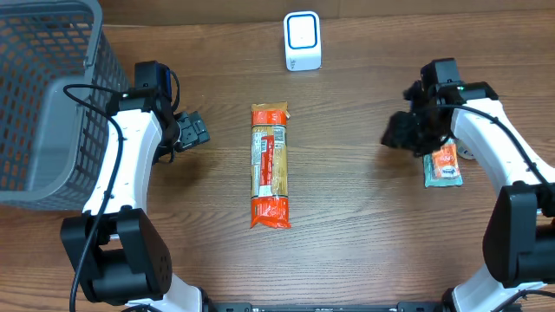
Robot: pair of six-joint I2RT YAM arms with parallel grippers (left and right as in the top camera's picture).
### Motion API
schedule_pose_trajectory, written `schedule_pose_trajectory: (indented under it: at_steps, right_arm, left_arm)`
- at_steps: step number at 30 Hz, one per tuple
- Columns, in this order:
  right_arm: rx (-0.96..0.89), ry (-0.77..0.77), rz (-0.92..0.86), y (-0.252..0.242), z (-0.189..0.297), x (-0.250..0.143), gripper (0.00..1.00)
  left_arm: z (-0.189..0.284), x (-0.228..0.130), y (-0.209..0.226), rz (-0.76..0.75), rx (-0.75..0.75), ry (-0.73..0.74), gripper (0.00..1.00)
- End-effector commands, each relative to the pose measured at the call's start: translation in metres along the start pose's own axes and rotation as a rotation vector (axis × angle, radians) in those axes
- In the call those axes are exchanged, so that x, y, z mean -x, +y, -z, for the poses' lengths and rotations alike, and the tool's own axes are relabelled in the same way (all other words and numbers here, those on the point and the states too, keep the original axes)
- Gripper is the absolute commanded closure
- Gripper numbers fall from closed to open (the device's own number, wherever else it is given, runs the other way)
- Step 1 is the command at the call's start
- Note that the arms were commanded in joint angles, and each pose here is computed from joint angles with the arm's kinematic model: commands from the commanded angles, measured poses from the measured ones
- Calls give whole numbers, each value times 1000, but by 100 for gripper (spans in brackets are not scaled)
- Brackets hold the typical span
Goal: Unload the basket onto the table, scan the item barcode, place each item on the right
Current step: 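Move the right gripper left to the spaghetti pack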
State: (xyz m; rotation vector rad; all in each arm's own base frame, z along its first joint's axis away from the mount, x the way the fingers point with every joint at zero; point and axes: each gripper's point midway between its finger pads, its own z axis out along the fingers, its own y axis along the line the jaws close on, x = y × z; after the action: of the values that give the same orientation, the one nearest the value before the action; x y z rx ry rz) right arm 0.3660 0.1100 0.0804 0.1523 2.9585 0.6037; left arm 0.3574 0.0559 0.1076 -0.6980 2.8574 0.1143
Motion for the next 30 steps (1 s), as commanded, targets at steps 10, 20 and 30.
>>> schedule_pose_trajectory:
  at_steps: [10,20,30]
  right_arm:
    - [123,-12,126,147,-43,-47,48]
    - [-13,-252,194,208,-67,-77,49]
    - [-12,-268,298,236,-107,-107,63]
  left_arm:
    - [3,3,0,-13,4,-14,1]
    - [3,3,0,-13,4,-14,0]
    - [3,3,0,-13,4,-13,0]
